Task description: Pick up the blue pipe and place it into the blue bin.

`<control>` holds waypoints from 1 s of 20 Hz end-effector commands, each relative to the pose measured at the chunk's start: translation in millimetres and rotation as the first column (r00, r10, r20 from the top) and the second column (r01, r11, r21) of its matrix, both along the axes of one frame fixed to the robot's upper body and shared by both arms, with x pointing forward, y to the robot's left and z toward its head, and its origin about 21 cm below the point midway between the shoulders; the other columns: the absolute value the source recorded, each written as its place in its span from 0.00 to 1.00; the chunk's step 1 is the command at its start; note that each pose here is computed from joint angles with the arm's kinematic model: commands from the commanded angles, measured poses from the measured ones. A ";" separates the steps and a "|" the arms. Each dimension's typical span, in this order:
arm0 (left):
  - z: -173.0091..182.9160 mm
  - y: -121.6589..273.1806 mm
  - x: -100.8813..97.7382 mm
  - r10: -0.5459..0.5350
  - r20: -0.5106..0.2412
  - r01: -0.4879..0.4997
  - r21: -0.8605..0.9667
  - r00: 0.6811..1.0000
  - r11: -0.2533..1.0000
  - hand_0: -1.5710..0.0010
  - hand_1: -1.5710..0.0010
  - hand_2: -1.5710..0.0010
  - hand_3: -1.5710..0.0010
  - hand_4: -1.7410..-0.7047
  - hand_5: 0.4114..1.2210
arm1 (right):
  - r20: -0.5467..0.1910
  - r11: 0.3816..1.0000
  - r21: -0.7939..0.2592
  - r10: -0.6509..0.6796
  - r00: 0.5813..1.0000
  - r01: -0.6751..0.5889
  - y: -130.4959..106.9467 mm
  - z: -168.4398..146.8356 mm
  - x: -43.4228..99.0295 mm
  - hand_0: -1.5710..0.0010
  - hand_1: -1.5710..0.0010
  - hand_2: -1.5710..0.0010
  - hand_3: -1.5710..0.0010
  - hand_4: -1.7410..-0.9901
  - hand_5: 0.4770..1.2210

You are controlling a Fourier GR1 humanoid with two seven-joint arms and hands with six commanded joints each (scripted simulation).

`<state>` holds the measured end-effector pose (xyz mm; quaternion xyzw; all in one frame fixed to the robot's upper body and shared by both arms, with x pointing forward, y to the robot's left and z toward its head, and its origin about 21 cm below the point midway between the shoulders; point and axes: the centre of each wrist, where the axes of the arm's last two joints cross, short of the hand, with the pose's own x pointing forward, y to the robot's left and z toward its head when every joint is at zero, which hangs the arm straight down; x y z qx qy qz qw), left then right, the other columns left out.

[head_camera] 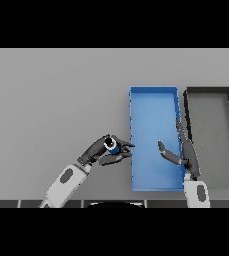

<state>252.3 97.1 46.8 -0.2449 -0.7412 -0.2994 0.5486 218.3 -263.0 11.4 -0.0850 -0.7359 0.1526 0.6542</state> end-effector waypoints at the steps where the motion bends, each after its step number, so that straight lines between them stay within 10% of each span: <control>1: 2.0 -2.5 -0.4 -0.001 -0.013 0.001 0.017 1.000 1.000 0.00 0.00 0.00 0.00 0.26 1.00 | -0.003 1.000 0.002 -0.002 1.000 0.002 -1.9 -0.8 0.2 1.00 1.00 1.00 1.00 0.78 0.22; 4: 0.1 -4.7 -4.5 -0.001 -0.017 0.002 0.022 1.000 1.000 0.00 0.00 0.00 0.00 0.26 1.00 | 0.013 1.000 0.003 -0.017 1.000 0.017 2.4 -3.3 -7.5 1.00 1.00 1.00 1.00 0.79 0.22; 11: -1.8 -2.3 -2.3 0.003 -0.016 -0.003 0.034 1.000 0.999 0.00 0.00 0.00 0.00 0.26 1.00 | 0.048 0.957 -0.022 -0.288 0.956 0.289 31.7 -0.3 -82.9 1.00 1.00 1.00 1.00 0.74 0.22; 15: 3.3 -9.7 0.1 -0.020 -0.016 0.020 0.033 1.000 0.999 0.00 0.00 0.00 0.00 0.26 1.00 | 0.106 0.979 0.174 -0.125 0.987 0.105 30.1 26.7 -86.1 1.00 0.99 0.94 1.00 0.72 0.20; 20: 2.0 -5.2 -1.6 -0.027 -0.014 0.027 0.030 1.000 0.999 0.00 0.00 0.00 0.00 0.26 1.00 | -0.028 0.970 0.188 0.162 0.986 -0.154 26.9 64.3 -60.5 1.00 0.99 0.93 1.00 0.67 0.13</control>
